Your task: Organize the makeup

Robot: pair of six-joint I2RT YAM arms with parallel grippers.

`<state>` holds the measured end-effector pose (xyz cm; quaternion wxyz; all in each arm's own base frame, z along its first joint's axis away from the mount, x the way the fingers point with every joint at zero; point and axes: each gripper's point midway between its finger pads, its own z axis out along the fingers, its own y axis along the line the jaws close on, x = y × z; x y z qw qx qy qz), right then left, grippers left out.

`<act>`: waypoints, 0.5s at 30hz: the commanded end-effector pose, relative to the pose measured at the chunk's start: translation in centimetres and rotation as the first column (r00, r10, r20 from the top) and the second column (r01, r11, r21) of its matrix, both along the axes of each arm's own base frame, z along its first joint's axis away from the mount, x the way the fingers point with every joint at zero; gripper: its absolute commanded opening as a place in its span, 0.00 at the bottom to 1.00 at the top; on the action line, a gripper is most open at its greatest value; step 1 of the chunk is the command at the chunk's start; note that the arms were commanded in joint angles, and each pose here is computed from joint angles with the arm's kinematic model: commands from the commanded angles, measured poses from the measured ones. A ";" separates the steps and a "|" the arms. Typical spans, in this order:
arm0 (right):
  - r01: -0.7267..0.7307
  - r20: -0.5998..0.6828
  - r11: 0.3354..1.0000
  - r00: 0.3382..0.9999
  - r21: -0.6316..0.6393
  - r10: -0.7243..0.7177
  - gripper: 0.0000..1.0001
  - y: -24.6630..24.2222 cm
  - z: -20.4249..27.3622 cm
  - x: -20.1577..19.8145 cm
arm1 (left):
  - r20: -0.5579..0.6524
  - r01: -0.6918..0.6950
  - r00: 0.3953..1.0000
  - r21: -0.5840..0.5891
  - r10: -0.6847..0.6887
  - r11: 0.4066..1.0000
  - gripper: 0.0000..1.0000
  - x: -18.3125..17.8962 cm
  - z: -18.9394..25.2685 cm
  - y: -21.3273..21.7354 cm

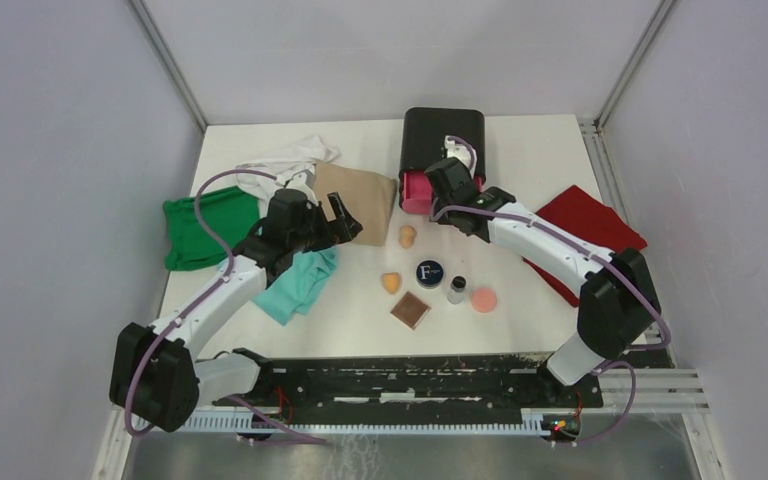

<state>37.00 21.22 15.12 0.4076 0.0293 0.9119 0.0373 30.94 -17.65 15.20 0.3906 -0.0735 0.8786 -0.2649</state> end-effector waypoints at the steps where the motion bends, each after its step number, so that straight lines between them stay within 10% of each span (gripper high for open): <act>1: 0.009 -0.020 0.999 1.000 0.035 -0.008 0.13 -0.3 0.1 -1.7 | 0.023 0.037 0.999 -0.008 -0.037 0.999 0.99 0.3 0.8 -0.7; 5: 0.011 -0.011 0.999 1.000 0.031 -0.010 0.19 -0.6 0.3 -1.8 | 0.010 0.045 0.999 -0.012 -0.045 0.999 0.99 0.4 0.5 -1.0; 15: -0.025 -0.020 0.999 0.999 0.049 0.026 0.87 -0.1 1.1 -2.3 | -0.019 0.039 0.999 -0.022 -0.039 0.999 0.99 0.4 0.2 -1.1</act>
